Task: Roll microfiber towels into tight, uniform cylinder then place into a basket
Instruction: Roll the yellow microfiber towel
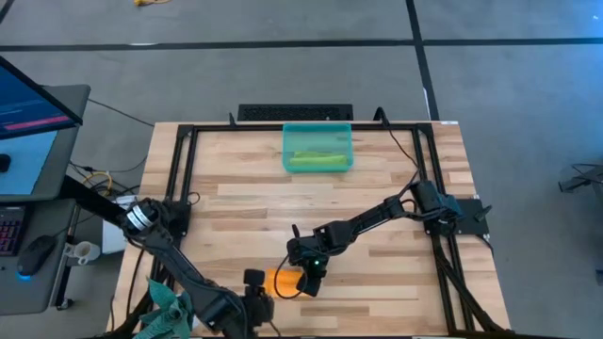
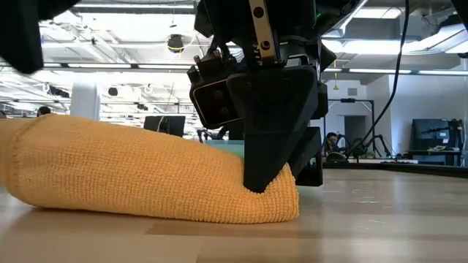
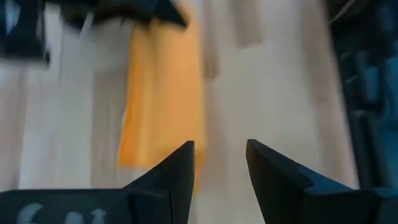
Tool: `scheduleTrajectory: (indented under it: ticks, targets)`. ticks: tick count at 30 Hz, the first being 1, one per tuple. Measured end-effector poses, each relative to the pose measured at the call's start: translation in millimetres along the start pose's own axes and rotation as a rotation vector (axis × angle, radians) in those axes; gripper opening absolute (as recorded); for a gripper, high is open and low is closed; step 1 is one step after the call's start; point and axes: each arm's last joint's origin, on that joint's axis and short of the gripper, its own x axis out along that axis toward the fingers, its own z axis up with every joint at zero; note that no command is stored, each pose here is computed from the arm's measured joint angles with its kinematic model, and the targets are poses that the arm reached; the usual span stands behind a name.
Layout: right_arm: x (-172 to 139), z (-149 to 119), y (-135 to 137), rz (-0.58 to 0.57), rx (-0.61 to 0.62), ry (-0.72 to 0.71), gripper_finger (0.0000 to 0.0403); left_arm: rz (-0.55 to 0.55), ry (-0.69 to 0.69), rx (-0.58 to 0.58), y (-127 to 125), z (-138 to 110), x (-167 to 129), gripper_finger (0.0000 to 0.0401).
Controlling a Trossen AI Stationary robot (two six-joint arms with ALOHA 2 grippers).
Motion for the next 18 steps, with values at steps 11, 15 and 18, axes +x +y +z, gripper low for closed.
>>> scheduleTrajectory:
  ticks: [11, 15, 18]
  targets:
    - [0.1, 0.0, -0.4, 0.001, 0.0, 0.001, 0.0049, -0.075, -0.044, 0.137, 13.1, 25.3, 29.1, 0.0138]
    - [0.1, 0.0, -0.2, 0.003, -0.001, 0.001, 0.0049, -0.044, 0.009, 0.14, 22.3, 25.5, 44.2, 0.0138]
    - [0.1, 0.0, -0.3, 0.002, 0.0, 0.001, 0.0049, 0.008, 0.042, 0.115, 29.5, 23.9, 45.8, 0.0138]
